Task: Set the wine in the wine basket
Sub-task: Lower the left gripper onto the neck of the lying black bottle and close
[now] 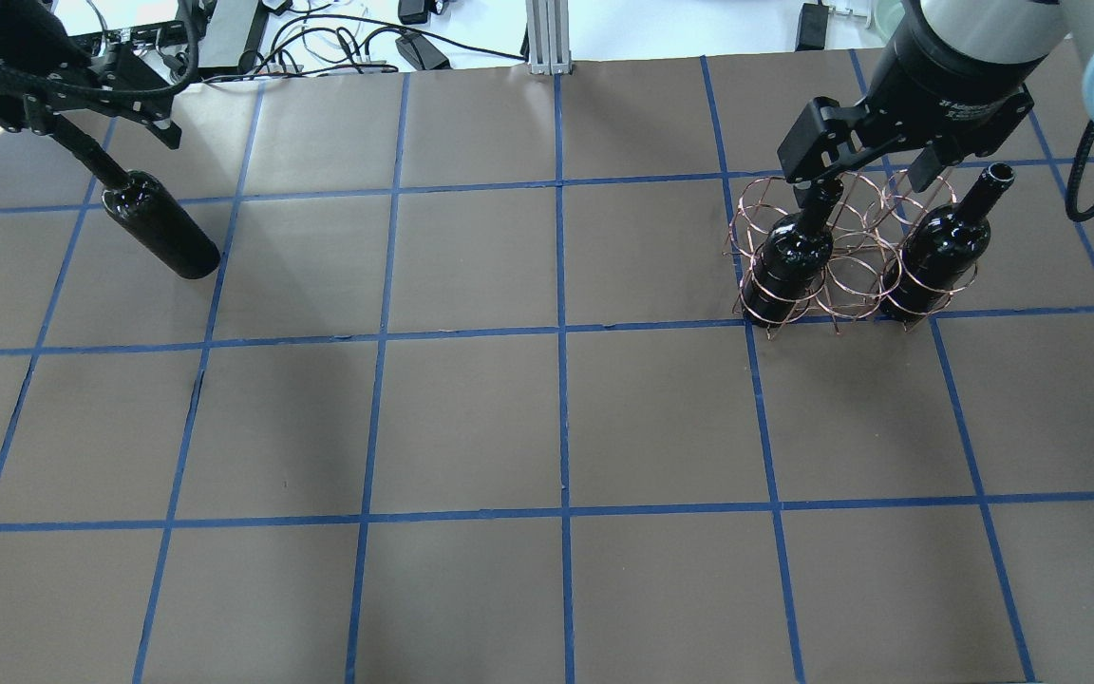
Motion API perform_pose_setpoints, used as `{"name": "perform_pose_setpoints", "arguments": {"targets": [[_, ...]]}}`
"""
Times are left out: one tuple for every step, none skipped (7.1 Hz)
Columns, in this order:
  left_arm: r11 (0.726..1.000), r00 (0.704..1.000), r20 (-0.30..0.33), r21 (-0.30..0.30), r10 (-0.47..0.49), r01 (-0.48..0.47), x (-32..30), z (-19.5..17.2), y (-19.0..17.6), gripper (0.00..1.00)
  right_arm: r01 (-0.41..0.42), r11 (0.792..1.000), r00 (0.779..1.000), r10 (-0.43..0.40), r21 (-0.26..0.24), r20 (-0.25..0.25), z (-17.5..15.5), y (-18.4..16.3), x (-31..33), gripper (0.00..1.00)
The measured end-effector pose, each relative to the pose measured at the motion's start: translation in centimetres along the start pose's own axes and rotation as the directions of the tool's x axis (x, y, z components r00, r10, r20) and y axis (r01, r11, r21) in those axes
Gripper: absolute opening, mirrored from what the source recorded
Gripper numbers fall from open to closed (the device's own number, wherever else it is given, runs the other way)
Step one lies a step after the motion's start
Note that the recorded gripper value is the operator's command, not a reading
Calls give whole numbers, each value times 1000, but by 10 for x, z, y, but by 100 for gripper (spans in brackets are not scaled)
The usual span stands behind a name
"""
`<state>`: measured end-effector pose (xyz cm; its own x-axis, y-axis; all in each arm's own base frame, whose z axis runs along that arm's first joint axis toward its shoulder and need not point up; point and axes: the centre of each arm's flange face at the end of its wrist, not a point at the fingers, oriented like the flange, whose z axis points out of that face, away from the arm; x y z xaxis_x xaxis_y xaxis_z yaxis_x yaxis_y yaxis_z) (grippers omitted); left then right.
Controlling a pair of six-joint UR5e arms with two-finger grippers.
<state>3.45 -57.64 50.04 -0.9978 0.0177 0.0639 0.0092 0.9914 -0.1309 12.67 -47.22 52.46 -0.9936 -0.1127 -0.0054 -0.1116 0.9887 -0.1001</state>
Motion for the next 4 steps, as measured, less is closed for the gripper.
{"name": "perform_pose_setpoints", "arguments": {"targets": [[1000,1000,9,6,-2,2,-29,7,-11,100,0,1000,1000,0,0,0,0,0,0,100],[1000,1000,18,13,6,-6,-56,17,-22,100,0,1000,1000,0,0,0,0,0,0,100],[999,999,35,22,26,-27,-81,29,-33,100,0,1000,1000,0,0,0,0,0,0,100],[998,997,62,24,51,-53,-99,44,-42,100,0,1000,1000,0,0,0,0,0,0,100]]}}
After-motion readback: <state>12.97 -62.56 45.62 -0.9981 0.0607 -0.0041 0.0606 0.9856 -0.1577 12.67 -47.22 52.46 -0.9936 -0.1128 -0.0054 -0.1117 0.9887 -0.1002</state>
